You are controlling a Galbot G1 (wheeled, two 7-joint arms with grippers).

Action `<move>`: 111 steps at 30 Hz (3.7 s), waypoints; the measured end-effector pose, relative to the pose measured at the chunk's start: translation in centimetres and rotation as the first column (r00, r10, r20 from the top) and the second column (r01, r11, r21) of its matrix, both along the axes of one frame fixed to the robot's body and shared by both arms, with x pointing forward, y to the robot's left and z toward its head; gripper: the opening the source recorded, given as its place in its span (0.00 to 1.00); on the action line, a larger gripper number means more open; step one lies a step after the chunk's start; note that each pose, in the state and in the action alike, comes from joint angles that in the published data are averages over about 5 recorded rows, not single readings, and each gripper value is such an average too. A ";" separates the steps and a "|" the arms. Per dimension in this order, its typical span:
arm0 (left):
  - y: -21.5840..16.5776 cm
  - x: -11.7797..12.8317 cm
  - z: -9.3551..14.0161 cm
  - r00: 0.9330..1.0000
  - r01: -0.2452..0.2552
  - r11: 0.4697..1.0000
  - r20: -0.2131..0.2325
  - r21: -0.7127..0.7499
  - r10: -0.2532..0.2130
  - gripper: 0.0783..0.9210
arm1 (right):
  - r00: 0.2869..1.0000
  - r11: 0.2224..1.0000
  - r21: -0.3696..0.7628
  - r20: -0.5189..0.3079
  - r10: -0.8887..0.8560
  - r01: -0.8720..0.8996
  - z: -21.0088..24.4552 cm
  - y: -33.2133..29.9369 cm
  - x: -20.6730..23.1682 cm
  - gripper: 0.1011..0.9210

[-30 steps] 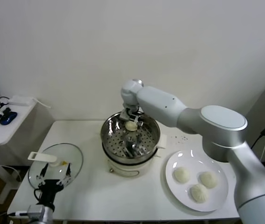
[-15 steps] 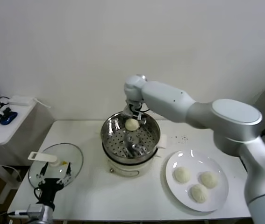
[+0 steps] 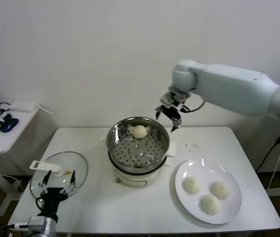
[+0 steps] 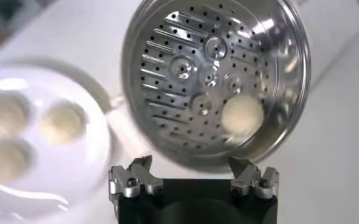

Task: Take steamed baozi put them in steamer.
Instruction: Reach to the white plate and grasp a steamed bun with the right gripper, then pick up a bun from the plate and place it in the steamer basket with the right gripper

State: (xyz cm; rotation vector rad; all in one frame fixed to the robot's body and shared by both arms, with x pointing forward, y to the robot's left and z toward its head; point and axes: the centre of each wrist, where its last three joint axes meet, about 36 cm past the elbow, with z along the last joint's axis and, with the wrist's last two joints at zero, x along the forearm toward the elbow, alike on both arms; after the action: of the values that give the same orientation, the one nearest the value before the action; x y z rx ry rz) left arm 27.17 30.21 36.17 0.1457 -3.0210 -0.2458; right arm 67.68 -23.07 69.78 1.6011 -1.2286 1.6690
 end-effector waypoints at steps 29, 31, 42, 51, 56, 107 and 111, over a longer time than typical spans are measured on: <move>0.1 -1.4 0.1 0.997 0.051 0.998 0.055 -0.037 -0.049 0.88 | 0.848 0.881 0.027 -0.286 -0.446 0.472 -19.3 -13.9 -9.9 0.88; 0.1 -1.4 -0.1 0.997 0.053 0.998 0.053 -0.040 -0.051 0.88 | 0.847 0.881 0.024 -0.290 -0.446 0.472 -20.1 -13.4 -10.0 0.88; 0.1 -1.2 -0.6 0.998 0.051 0.998 0.049 -0.049 -0.048 0.88 | 0.858 0.891 0.022 -0.282 -0.430 0.454 -23.2 -10.4 -9.6 0.88; 0.1 -0.9 -0.9 0.998 0.049 0.997 0.044 -0.057 -0.046 0.88 | 0.863 0.898 0.008 -0.282 -0.420 0.439 -24.7 -9.0 -9.0 0.88; 0.1 -0.8 -1.1 0.998 0.047 0.997 0.040 -0.059 -0.045 0.88 | 0.865 0.901 -0.001 -0.281 -0.416 0.434 -25.2 -8.6 -8.9 0.88; -0.6 -0.1 -0.3 0.997 0.063 0.996 0.044 -0.066 -0.060 0.88 | 0.882 0.904 0.075 -0.265 -0.389 0.421 -13.8 -9.9 -7.1 0.67; -0.7 0.0 -0.1 0.997 0.068 0.996 0.048 -0.064 -0.065 0.88 | 0.895 0.913 0.092 -0.260 -0.362 0.397 -10.3 -9.0 -6.9 0.66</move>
State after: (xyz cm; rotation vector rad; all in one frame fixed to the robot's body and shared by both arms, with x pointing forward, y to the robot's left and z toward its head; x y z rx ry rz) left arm 27.21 29.53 36.09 0.0465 -3.0783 -0.1506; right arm 60.81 -32.05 59.45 1.4708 -1.4500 1.1325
